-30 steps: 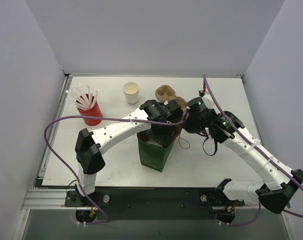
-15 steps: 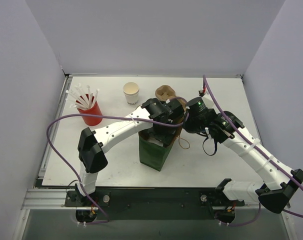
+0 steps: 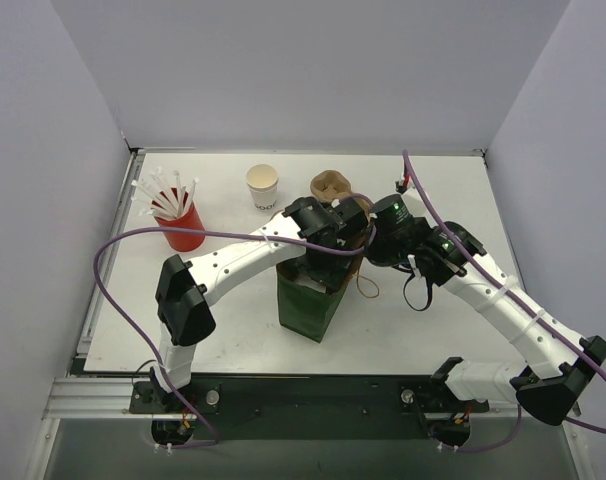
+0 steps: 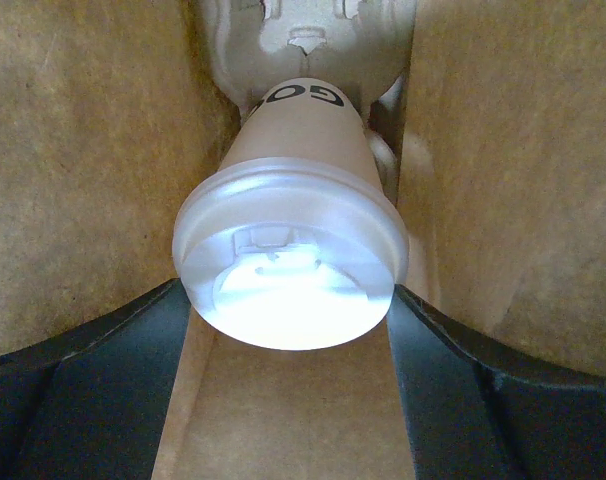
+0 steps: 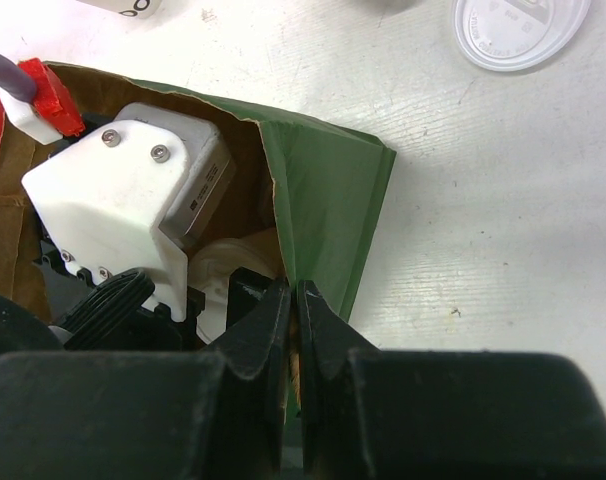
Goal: Pack the takeout coffee
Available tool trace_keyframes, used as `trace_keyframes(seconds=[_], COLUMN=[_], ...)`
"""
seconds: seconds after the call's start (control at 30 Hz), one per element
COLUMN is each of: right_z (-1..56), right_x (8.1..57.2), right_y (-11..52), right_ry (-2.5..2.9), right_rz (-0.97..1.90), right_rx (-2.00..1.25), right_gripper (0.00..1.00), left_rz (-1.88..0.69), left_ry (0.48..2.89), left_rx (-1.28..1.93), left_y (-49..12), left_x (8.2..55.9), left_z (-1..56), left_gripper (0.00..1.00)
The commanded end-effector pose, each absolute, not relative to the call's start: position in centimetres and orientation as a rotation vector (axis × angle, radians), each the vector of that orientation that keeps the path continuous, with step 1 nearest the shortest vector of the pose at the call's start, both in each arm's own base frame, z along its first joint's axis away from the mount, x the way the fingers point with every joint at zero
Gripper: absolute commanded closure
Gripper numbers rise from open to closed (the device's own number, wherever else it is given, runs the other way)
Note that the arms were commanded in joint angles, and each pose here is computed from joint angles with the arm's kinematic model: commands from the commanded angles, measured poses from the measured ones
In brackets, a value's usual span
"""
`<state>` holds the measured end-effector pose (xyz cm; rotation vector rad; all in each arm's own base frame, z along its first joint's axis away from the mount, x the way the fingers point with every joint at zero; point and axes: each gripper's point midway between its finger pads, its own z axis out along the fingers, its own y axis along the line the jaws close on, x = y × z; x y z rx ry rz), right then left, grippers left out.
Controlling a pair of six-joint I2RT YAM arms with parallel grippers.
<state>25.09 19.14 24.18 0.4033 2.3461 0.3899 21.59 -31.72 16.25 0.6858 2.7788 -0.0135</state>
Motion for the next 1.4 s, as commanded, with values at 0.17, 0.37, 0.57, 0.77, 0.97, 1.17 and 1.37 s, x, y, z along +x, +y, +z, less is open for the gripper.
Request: trace_keyframes(seconds=[0.17,0.37,0.57,0.77,0.97,1.17,1.37], right_z=[23.0,22.7,22.5,22.4,22.4,22.4,22.4], right_x=[25.0,25.0,25.1,25.2,25.2,25.2,25.3], right_y=[20.0,20.1,20.1,20.3,20.2,20.2,20.3], right_ry=[2.373,2.382,2.385,2.388,2.386,2.386,2.384], right_rz=[0.375,0.367,0.363,0.363,0.362,0.355,0.357], right_rx=[0.362,0.360,0.356,0.353,0.350,0.346,0.346], right_gripper=[1.00,1.00,1.00,1.00,1.00,1.00,1.00], left_rz=[0.058,0.057,0.048,0.045,0.033,0.033,0.049], left_ry=[2.751,2.752,2.738,2.739,2.730,2.733,2.733], left_rx=[0.717,0.712,0.708,0.701,0.699,0.710,0.724], left_y=[-31.9,-31.9,-32.0,-31.9,-32.1,-32.0,-31.6], left_x=[22.8,22.9,23.2,23.3,23.4,23.3,23.2], left_z=[13.6,13.3,13.3,12.9,13.0,13.4,14.3], left_gripper=[0.62,0.62,0.62,0.62,0.62,0.62,0.62])
